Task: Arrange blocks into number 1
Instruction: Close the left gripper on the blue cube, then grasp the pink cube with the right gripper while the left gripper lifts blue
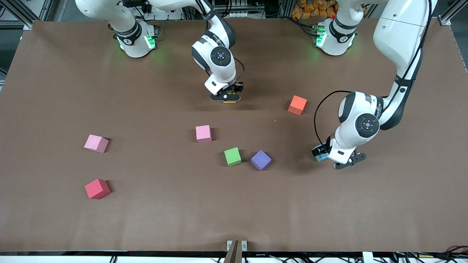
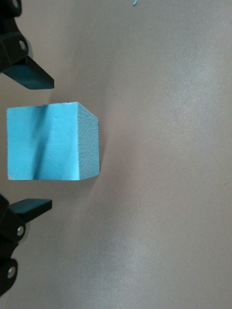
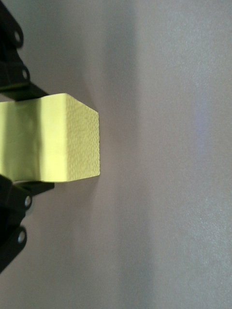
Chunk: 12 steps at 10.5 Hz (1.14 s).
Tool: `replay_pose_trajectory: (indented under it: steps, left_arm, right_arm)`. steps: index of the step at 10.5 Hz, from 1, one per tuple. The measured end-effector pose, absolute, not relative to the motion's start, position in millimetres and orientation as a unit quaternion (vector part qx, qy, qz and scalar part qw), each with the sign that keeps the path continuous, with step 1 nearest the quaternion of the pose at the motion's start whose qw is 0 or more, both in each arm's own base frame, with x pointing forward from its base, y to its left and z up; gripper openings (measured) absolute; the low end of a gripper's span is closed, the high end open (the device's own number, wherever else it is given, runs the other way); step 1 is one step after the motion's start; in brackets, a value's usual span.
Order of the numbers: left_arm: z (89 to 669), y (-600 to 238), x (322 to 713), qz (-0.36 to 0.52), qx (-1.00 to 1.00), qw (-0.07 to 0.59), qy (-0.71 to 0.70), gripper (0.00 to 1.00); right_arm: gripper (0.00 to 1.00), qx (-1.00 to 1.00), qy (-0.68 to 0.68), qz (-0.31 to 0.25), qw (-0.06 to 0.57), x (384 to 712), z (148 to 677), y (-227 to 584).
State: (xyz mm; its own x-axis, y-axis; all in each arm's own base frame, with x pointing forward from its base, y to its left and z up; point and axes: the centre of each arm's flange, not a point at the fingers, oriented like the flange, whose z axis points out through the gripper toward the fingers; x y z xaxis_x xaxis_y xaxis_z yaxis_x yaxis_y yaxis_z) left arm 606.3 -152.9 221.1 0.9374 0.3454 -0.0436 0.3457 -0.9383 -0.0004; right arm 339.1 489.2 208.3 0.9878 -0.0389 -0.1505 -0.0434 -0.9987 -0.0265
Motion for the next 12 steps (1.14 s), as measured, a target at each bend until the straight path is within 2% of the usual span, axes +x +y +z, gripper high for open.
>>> replay_pose_trajectory:
  steps: [2, 6, 9, 11, 12]
  left_arm:
    - [214, -161, 608, -0.024, 0.983, 0.004, 0.18, 1.0]
    - [189, -168, 605, -0.04, 0.984, -0.002, 0.175, 1.0]
    - [184, -167, 606, -0.037, 0.986, -0.013, 0.162, 1.0]
    - [184, -167, 607, -0.03, 0.988, -0.023, 0.148, 0.89]
    - [185, -167, 607, -0.027, 0.989, -0.026, 0.143, 0.75]
  right_arm:
    - [0.99, -0.998, 0.021, 0.064, 0.021, 351, 218, 490]
    - [1.0, -0.998, 0.006, 0.038, 0.044, 429, 257, 436]
    - [1.0, -0.997, -0.07, 0.006, 0.024, 491, 260, 378]
    - [1.0, -0.997, -0.078, -0.007, 0.026, 512, 261, 378]
    - [1.0, -0.996, -0.08, -0.011, 0.028, 516, 259, 382]
